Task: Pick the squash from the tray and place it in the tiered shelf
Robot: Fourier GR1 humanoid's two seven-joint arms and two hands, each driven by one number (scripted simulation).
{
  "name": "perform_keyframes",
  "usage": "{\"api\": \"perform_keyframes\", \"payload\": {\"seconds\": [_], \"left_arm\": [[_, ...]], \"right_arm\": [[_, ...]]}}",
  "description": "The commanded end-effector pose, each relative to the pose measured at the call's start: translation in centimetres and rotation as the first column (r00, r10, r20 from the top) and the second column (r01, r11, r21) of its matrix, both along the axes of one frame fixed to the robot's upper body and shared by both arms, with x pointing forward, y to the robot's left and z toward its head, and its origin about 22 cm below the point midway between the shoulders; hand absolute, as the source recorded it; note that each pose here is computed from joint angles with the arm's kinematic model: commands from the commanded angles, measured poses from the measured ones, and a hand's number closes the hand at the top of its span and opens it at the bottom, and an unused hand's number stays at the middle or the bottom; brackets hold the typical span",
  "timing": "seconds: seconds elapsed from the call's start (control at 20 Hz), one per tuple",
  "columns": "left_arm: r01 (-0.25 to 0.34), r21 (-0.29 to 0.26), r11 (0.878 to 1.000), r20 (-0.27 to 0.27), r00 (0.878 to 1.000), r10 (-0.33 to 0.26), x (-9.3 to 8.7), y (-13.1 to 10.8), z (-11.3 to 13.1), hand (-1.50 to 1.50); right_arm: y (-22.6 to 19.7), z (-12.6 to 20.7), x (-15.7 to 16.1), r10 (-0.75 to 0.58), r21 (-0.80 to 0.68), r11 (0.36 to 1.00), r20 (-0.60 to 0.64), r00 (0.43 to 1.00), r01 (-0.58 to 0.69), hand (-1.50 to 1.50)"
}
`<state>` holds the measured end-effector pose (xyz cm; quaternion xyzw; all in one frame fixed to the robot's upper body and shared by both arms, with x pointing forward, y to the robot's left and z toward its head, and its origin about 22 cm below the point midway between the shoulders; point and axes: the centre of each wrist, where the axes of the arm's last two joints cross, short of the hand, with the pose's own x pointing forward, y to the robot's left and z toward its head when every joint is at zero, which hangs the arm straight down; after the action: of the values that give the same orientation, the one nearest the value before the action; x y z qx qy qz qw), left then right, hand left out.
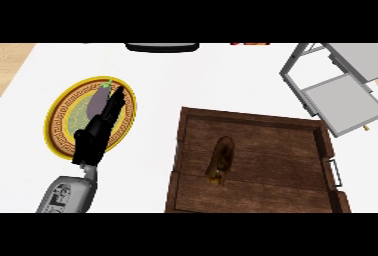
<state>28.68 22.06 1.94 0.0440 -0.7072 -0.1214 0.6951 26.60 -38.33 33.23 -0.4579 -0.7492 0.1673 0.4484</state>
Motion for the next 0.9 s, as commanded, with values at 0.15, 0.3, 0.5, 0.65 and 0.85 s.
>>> {"api": "perform_keyframes", "payload": {"seconds": [0.15,0.3,0.5,0.65,0.85], "left_arm": [[-0.002,-0.015,1.0,0.004,1.0,0.002,-0.1,-0.7,-0.9,0.0],[0.009,-0.004,1.0,0.002,1.0,-0.009,-1.1,-0.4,-1.8,0.0],[0.008,-0.015,1.0,0.0,1.0,-0.008,-0.3,-0.2,-0.1,0.0],[0.008,-0.008,1.0,-0.01,1.0,-0.008,-0.2,0.5,-1.1,0.0],[-0.012,-0.01,1.0,0.009,1.0,0.012,-1.1,-0.7,0.6,0.0]], "right_arm": [[-1.2,-1.9,4.0,-0.014,-0.144,0.989,0.08,0.997,0.026,1.5],[0.8,-2.4,6.2,0.008,-0.132,0.991,0.102,0.995,0.006,1.5],[0.4,-6.2,8.5,-0.022,-0.019,1.0,0.077,0.997,0.023,1.5],[-2.3,-5.5,8.0,0.088,0.218,0.968,0.173,0.981,-0.125,1.5],[-2.4,-5.8,10.2,0.1,0.208,0.97,0.146,0.984,-0.129,1.5]]}}
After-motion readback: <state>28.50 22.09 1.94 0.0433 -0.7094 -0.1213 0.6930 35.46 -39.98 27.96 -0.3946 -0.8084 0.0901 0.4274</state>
